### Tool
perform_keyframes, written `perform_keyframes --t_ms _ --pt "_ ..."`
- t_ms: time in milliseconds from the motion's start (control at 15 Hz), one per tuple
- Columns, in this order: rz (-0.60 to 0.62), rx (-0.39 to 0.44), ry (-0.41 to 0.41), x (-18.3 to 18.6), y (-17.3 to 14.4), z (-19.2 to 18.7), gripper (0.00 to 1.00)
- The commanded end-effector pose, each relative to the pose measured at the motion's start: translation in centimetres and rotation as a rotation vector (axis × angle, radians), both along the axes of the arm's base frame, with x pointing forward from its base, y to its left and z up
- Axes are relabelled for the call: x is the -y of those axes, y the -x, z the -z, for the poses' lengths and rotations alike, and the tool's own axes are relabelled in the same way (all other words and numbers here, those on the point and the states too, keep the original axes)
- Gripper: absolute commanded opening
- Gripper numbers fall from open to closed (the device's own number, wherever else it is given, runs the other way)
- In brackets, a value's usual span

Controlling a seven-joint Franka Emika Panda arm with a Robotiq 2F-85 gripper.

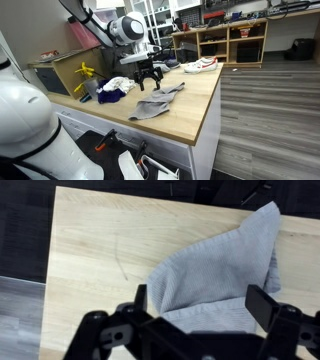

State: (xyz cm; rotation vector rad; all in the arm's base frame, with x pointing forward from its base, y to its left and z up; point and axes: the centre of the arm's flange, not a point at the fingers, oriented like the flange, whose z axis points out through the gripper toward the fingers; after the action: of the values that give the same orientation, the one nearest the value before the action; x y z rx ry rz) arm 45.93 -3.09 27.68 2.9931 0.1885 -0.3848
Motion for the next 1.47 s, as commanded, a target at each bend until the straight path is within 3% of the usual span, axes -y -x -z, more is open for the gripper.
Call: perform_keyframes --t_ms 0,1000,1067,1133,1267,1400 --pt "0.063 0.052 0.051 1.2 -1.7 1.6 1.0" --pt "0.238 0.118 0.088 3.9 -6.8 8.4 1.0" --pt "0.241 0.122 0.087 3.8 -7.1 8.7 0.97" --pt "0.239 0.124 0.086 3.7 -7.4 8.9 0.74" --pt "0.234 0.127 0.088 3.5 -7.8 9.2 0.68" --pt "0.243 0.128 0.085 3.4 -7.8 9.4 0.51"
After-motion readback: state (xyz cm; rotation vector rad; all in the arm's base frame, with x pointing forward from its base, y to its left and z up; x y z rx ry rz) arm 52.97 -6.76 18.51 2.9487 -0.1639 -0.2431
